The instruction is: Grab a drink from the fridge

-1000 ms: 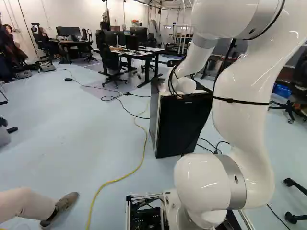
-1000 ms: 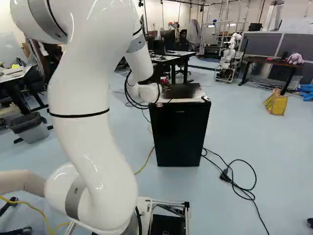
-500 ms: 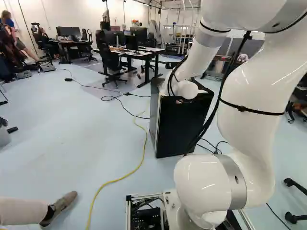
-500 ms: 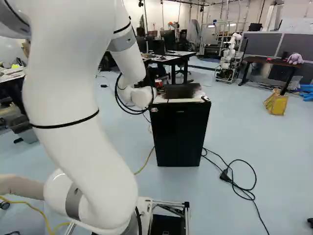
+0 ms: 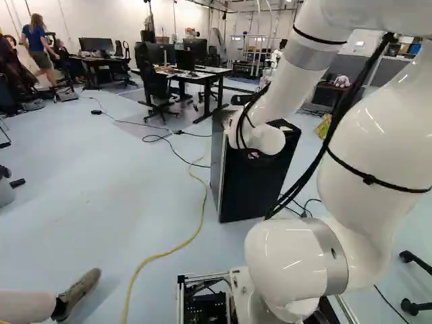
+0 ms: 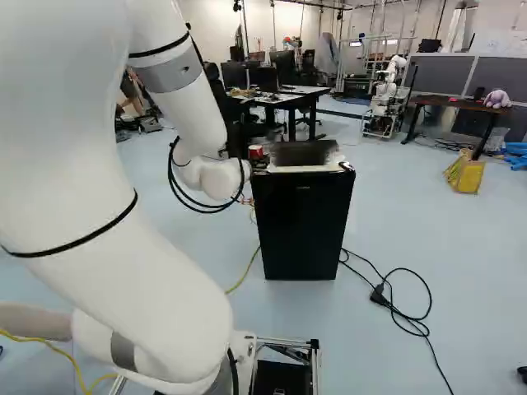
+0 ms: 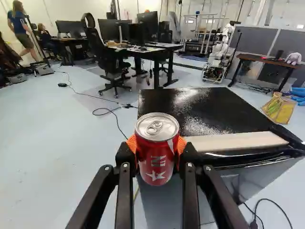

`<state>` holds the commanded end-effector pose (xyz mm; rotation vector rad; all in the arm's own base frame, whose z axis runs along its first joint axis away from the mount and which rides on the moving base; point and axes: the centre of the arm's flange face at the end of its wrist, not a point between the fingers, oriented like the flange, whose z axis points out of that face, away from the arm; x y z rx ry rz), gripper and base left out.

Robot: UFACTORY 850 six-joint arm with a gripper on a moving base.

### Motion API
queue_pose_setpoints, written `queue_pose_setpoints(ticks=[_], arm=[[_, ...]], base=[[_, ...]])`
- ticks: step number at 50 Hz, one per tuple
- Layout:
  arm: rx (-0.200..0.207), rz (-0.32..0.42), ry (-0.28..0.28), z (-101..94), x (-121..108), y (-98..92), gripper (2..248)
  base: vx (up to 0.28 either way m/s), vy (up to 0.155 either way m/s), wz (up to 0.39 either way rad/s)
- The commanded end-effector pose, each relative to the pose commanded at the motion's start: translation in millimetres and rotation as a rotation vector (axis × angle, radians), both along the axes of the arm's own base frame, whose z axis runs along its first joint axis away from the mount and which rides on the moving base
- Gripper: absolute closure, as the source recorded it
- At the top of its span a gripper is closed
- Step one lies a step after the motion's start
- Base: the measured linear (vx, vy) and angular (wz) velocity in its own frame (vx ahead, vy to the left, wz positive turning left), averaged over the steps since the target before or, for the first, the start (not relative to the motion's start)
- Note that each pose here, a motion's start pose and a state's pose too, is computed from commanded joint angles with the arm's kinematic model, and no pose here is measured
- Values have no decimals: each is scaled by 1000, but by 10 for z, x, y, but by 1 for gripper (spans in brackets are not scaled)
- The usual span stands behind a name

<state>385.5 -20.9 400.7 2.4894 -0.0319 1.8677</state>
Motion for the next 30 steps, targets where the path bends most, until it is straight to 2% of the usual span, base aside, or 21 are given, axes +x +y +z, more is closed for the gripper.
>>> queue_pose_setpoints(ticks=[15,30], arm=[[5,13,18,-102,-427,93,153],[8,22,31,-202,-752,151,153]], base=[[0,0,0],[0,0,0]])
